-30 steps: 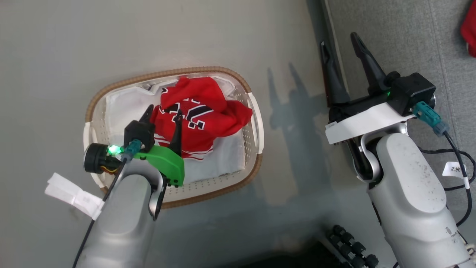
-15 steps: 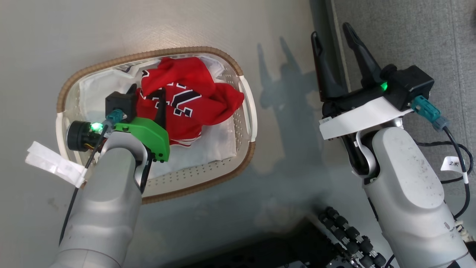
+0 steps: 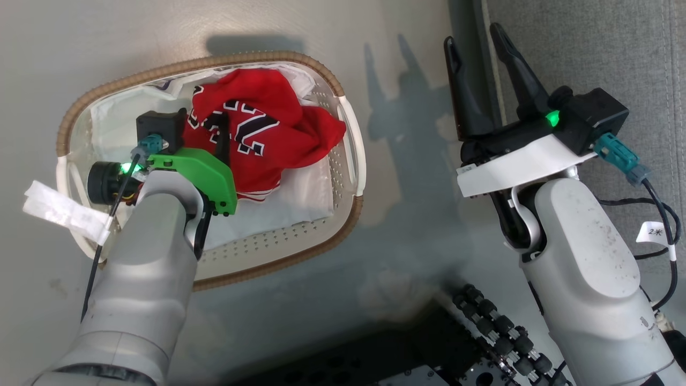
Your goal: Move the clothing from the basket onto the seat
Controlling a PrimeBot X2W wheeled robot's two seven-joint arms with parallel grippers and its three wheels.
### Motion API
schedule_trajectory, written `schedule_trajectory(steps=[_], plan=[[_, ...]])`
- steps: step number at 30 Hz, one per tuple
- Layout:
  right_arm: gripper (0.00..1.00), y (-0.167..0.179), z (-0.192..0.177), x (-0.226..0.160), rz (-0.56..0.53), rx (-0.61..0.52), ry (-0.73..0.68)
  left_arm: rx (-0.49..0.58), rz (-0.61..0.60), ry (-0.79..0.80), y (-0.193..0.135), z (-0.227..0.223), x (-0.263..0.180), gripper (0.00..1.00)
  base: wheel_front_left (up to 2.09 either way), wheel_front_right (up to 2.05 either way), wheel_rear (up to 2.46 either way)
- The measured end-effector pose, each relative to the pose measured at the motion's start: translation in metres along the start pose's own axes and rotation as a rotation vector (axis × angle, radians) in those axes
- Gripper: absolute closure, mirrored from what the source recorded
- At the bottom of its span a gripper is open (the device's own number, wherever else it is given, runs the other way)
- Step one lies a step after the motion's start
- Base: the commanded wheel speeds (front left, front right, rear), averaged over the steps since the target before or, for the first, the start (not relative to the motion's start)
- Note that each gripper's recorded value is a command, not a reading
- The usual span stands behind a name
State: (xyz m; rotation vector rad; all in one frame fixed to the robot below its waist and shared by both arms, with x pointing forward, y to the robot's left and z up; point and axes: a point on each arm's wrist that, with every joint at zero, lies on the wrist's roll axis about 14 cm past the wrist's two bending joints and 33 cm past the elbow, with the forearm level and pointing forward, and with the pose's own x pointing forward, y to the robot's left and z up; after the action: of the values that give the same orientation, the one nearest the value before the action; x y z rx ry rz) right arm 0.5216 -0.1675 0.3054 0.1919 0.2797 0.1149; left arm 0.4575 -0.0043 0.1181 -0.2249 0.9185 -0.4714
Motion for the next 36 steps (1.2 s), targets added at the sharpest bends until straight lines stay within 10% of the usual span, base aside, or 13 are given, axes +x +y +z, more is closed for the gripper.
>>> schedule_trajectory(steps=[33,34,35,36], plan=[[0.0,-0.003,-0.016,0.004,0.001,-0.005,0.022,0.049,-0.095,0.198,-0.016,-0.034,0.014,0.0,0.0,0.0,0.0],[0.0,-0.003,-0.016,0.004,0.0,-0.005,0.023,0.055,-0.095,0.205,-0.016,-0.034,0.014,0.07,0.0,0.0,0.0],[0.0,-0.003,-0.017,0.004,-0.001,-0.005,0.024,0.059,-0.093,0.211,-0.015,-0.035,0.014,0.37,0.0,0.0,0.0],[0.0,-0.003,-0.017,0.004,-0.001,-0.006,0.024,0.066,-0.095,0.218,-0.015,-0.036,0.014,0.87,0.0,0.0,0.0]])
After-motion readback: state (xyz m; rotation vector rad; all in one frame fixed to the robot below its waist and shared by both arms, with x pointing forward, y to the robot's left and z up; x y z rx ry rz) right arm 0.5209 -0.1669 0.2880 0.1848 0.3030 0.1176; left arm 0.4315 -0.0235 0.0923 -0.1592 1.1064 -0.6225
